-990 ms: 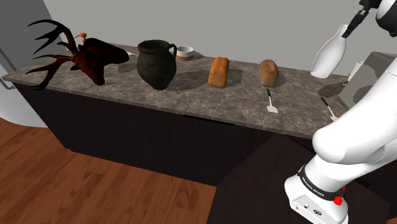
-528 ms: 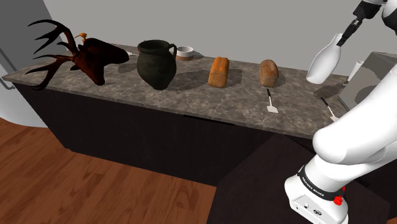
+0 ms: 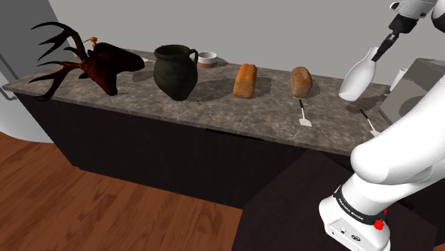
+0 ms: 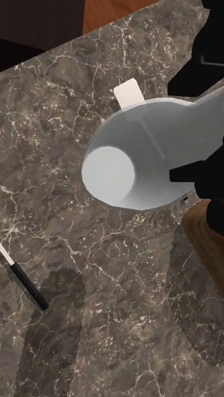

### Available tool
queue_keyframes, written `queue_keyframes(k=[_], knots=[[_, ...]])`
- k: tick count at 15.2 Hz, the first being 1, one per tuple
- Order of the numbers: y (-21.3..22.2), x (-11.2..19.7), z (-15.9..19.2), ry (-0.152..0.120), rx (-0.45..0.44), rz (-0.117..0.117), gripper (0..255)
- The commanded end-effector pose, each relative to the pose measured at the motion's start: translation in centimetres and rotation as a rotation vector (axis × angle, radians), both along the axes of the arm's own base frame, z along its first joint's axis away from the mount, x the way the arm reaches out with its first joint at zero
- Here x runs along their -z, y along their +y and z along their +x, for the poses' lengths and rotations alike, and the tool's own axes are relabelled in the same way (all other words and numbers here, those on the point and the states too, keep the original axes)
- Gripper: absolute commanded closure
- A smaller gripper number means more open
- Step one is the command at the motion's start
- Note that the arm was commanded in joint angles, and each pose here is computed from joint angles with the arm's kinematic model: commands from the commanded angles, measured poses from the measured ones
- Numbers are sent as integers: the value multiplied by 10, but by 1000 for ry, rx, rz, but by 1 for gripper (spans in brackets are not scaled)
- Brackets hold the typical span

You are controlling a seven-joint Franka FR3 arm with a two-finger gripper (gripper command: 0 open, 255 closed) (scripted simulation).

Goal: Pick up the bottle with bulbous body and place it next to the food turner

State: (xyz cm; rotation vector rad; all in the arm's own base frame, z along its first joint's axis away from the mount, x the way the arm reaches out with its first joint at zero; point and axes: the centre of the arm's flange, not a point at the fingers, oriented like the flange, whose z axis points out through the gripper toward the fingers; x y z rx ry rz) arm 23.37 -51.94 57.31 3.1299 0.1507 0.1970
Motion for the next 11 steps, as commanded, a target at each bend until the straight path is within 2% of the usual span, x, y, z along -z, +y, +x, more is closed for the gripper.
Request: queue_keyframes(k=[1,11], knots=[[0,10,0,0,0,-1,255],[0,63,0,0,0,-1,255]])
